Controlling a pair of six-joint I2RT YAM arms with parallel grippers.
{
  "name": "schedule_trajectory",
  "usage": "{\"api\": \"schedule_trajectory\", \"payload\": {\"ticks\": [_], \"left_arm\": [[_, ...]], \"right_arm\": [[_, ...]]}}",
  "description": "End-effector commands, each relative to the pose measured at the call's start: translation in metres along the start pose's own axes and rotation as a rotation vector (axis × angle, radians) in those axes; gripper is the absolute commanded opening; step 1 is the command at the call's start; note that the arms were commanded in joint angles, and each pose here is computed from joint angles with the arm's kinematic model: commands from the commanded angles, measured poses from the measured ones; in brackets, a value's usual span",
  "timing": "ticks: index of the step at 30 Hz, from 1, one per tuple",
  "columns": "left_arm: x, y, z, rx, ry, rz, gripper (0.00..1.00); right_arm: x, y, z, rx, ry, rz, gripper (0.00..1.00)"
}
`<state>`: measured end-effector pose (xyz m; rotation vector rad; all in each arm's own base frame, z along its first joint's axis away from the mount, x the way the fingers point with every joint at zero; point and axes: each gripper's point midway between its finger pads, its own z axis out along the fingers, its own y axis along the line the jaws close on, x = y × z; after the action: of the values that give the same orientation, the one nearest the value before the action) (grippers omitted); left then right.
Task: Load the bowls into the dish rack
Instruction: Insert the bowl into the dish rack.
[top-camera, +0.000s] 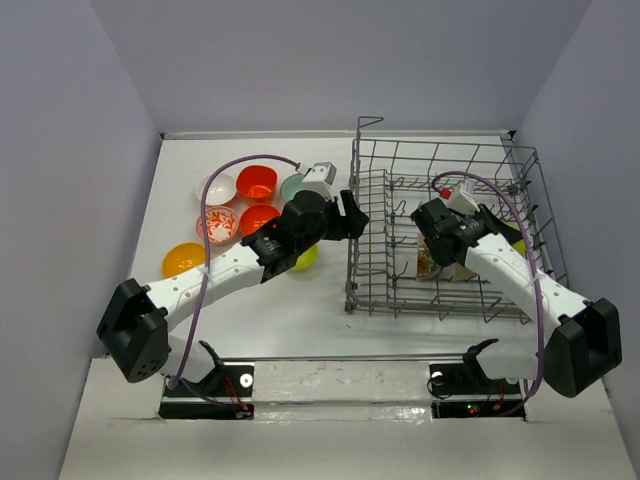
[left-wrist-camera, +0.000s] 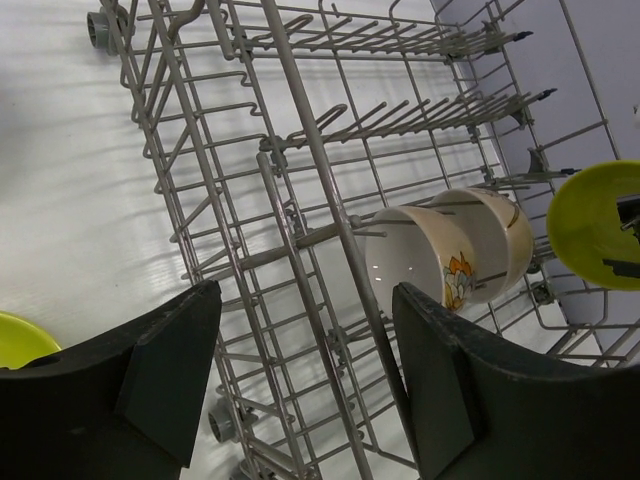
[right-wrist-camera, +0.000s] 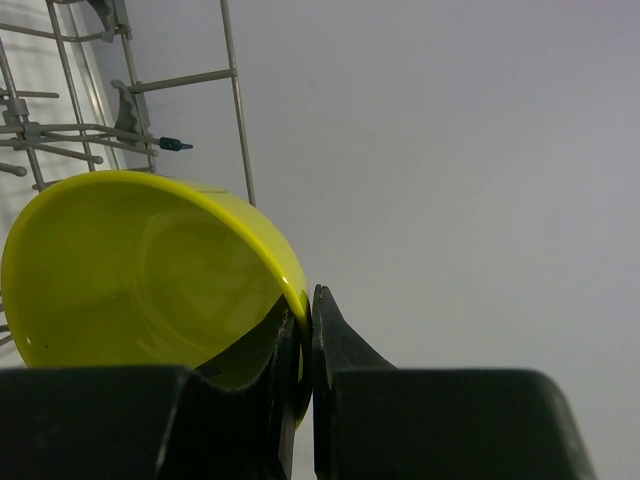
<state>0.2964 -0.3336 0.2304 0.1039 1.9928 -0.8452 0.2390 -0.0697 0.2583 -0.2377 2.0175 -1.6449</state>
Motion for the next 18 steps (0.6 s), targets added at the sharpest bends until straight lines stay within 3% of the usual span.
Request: {"api": "schedule_trajectory", "payload": {"ticks": [1,4,5,13,18], "left_arm": [[-0.008,-0.009,0.005,0.036,-0.019,0.025,0.75],[-0.004,-0.007,0.01,0.02,0.003,0.037,0.65],[-0.004,-0.006,0.011,0.017,0.006,0.042,0.55],[-0.017,0.0,0.002,-0.034,-0.031,0.061,0.05],[-0.033,-0.002,-0.012,-0.038,-0.073,0.06,0.0]], "right_arm": [[-0.01,-0.07,-0.009,0.317,0.003,0.079,0.01],[-0.013,-0.077,-0.01,0.328,0.006,0.098,0.01],[-0.014,-0.079,-0.011,0.334,0.007,0.098,0.01],[-0.013,-0.083,-0.012,0.34,0.009,0.106,0.01],[-0.011,-0.085,-0.01,0.345,0.018,0.11,0.01]]}}
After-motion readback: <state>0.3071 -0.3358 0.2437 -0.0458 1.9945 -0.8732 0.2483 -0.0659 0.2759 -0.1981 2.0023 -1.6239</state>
